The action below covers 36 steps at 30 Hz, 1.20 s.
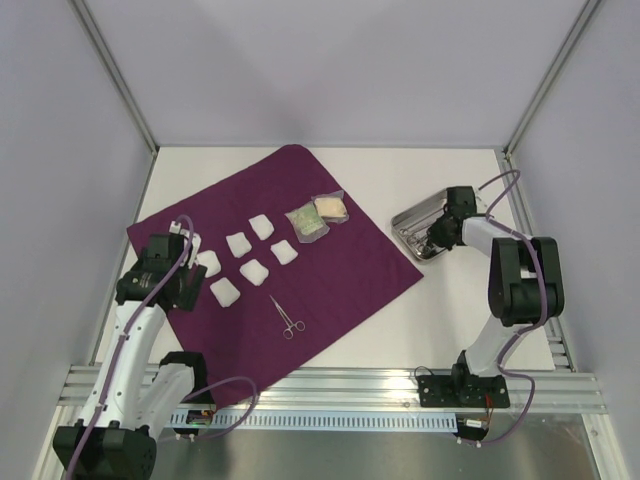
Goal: Prepare the surgical pack
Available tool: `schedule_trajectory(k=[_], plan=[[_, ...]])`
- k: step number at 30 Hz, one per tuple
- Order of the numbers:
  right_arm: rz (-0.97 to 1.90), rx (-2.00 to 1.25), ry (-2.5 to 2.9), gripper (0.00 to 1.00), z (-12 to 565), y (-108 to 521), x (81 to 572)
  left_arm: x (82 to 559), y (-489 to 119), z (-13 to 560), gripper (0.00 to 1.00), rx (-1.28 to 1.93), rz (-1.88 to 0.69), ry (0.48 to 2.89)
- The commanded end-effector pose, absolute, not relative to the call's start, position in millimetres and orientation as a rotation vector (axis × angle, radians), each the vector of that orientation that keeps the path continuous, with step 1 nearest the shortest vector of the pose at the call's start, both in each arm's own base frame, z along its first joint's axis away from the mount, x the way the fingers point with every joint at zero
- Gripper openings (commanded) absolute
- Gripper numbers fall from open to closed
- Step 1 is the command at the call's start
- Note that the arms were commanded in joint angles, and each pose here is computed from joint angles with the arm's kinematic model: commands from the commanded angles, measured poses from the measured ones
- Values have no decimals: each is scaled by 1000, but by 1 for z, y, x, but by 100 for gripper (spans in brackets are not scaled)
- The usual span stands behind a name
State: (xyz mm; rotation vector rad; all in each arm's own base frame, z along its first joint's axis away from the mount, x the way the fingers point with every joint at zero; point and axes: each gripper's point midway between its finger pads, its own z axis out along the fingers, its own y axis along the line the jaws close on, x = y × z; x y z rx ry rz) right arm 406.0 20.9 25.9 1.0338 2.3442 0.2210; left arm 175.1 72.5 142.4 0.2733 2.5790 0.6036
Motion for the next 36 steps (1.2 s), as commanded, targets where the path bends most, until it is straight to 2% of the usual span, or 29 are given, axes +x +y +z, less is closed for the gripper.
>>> schedule_trajectory(k=[1,3,6,7,8,12,16,20,26,31,36], plan=[[186,1052,2323,2,27,15,414,188,67,149,100,265,555,2546],[180,1050,2341,5,26,16,414,198,63,156,100,279,532,2534],[189,1053,2333,23,30,16,413,216,52,173,100,321,451,2479],[192,1050,2324,32,33,16,413,221,43,177,100,343,387,2455],[193,1036,2320,35,37,16,414,228,38,185,100,344,356,2422],[211,966,2287,40,66,16,417,245,5,232,100,320,124,2288],[156,791,2243,47,118,21,415,243,-46,260,100,377,-219,2203],[139,456,2269,49,156,70,397,227,-66,258,100,429,-358,2194],[393,-146,2339,48,157,218,336,213,-50,230,100,393,-254,2244],[534,-564,2383,39,131,333,268,205,-45,228,100,369,-221,2207],[491,-762,2403,29,98,387,224,205,-29,234,100,302,-110,2166]])
